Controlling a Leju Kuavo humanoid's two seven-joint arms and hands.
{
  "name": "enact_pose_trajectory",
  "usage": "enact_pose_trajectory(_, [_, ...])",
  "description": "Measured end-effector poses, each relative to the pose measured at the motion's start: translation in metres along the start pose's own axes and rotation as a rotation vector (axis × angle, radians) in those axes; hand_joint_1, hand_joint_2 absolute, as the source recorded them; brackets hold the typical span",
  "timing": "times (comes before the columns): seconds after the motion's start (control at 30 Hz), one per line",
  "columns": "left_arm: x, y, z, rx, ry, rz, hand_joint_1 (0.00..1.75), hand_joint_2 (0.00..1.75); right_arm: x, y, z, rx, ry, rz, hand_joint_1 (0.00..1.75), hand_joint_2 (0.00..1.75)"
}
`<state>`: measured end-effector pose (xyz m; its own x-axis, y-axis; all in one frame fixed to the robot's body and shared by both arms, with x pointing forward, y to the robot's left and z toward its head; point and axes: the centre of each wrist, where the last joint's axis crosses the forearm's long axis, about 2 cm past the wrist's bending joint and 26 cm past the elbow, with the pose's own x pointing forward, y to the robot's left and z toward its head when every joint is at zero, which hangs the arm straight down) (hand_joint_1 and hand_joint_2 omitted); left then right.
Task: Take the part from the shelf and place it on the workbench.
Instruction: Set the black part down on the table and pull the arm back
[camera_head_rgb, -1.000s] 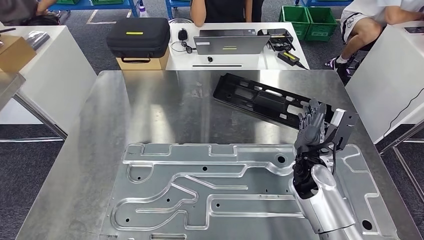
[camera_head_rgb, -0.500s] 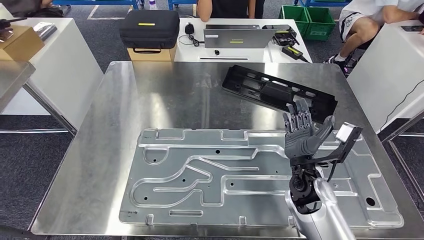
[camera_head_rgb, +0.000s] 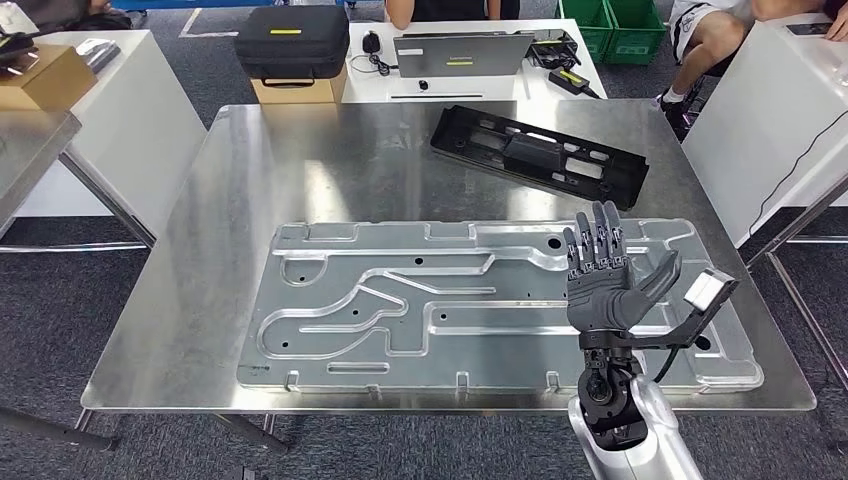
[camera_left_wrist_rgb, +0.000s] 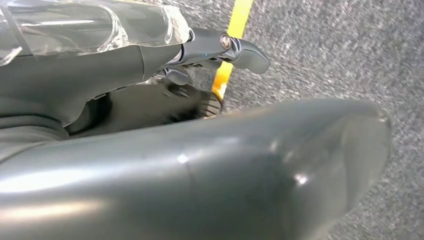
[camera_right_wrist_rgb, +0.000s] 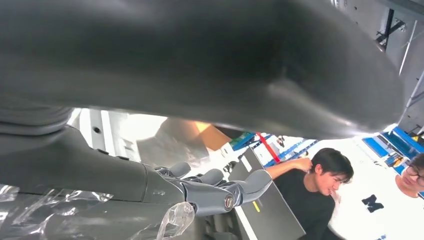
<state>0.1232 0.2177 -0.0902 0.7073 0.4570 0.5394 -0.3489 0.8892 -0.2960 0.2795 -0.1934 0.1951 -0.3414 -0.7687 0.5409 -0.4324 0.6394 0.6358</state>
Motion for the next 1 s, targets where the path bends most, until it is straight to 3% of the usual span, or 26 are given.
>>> enact_pose_trajectory(1.0, [0.0006,-0.0002,-0.0003,-0.015,0.02,-0.006,0.0,0.0,0.0034,0.004,0.0045,0.012,-0.004,-0.009,0.0,0.0])
